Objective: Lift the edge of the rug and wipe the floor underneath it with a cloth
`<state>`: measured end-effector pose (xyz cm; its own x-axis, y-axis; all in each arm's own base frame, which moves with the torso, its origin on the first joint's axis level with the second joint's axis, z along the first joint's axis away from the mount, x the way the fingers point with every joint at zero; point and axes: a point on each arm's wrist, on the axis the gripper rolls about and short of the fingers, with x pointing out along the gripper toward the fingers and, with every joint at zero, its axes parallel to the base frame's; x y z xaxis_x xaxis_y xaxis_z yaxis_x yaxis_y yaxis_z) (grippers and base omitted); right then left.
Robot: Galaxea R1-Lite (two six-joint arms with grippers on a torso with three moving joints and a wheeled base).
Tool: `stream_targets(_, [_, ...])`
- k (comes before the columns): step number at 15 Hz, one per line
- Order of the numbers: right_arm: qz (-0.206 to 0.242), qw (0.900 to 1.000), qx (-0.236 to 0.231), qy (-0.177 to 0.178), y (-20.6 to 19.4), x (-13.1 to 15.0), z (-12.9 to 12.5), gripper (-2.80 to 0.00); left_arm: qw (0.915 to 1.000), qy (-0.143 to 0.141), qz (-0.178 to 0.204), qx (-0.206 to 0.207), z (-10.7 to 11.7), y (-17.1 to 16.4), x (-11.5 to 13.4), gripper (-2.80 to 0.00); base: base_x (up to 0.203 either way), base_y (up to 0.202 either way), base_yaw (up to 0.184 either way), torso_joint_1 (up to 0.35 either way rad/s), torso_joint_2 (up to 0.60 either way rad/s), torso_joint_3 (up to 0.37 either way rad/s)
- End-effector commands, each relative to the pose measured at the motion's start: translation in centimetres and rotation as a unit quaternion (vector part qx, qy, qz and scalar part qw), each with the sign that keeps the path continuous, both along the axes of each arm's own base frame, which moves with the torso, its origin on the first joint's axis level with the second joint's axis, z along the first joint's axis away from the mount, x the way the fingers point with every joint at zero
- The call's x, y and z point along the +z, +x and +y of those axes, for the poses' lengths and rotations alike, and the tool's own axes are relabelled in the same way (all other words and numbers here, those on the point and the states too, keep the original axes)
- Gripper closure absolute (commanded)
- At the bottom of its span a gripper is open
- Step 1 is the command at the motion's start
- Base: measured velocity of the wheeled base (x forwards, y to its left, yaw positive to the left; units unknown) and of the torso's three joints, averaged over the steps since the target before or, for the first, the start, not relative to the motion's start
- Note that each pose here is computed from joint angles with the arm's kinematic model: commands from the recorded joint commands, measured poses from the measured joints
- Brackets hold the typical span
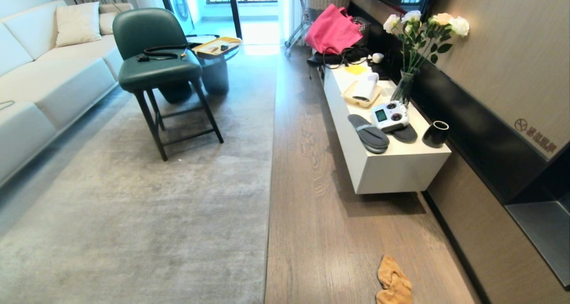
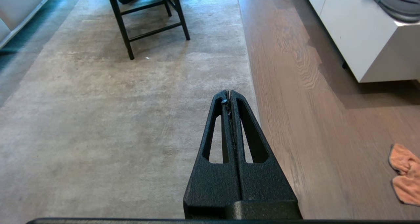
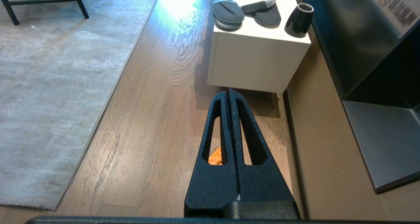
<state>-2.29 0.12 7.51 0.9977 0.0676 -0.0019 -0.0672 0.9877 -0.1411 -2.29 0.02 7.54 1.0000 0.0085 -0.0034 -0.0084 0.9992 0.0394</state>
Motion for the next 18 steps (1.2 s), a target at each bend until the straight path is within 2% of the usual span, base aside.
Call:
stream_targets(1, [0.001,1.0,0.001,0.0,0.01,0.0,0.0,0.0,1.0,0.0,0.0,0.0,0.0,0.0,0.0,0.0,0.0,0.0,0.0,0.109,-0.47,-0.369])
stream_targets(9, [0.001,1.0,0.001,0.0,0.01,0.0,0.0,0.0,1.0,0.0,0.0,0.0,0.0,0.0,0.0,0.0,0.0,0.0,0.0,0.143,-0.51,-0.36])
stream_targets(18, [0.0,1.0,0.001,-0.002,0.01,0.0,0.0,0.0,1.0,0.0,0.0,0.0,0.0,0.0,0.0,0.0,0.0,0.0,0.0,0.212,-0.56,-0.352])
